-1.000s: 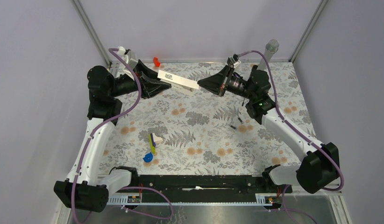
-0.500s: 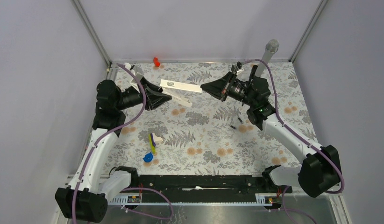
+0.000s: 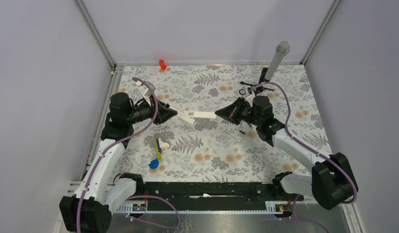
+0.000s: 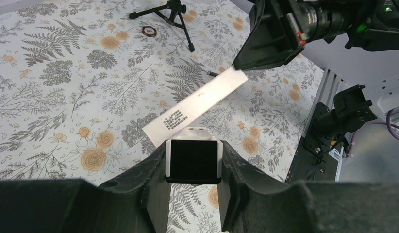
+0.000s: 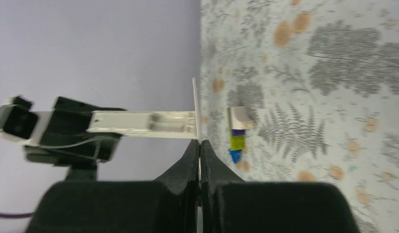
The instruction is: Load the batteries into the remote control
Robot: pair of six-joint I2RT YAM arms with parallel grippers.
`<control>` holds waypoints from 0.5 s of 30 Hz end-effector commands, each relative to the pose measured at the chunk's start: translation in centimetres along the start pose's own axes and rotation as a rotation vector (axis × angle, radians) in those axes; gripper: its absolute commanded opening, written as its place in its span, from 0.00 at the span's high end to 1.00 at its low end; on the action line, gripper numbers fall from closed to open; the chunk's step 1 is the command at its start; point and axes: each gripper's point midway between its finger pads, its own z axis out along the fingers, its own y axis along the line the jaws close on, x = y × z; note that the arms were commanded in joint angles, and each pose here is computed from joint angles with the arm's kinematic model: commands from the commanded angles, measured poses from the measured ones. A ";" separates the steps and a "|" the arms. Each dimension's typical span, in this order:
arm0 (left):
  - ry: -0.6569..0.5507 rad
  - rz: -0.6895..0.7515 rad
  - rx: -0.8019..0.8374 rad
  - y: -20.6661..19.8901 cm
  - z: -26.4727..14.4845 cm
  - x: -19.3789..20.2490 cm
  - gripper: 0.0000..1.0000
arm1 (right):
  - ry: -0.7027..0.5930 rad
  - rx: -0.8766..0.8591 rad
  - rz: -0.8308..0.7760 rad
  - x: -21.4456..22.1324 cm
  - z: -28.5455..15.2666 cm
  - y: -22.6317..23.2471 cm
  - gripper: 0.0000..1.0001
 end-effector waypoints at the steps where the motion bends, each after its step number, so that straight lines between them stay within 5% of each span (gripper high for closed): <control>1: -0.034 0.090 -0.016 -0.1 -0.4 -1.5 1.00 | -0.075 0.145 -0.099 -0.8 0.2 -5.2 1.00; 9: -0.051 0.124 0.010 -0.7 -0.4 -3.1 1.00 | -0.052 0.350 -0.132 0.7 -0.4 -13.6 0.99; 15: -0.045 0.182 0.051 -1.7 -0.6 -4.5 1.00 | -0.040 0.414 -0.201 0.8 -1.5 -14.6 0.46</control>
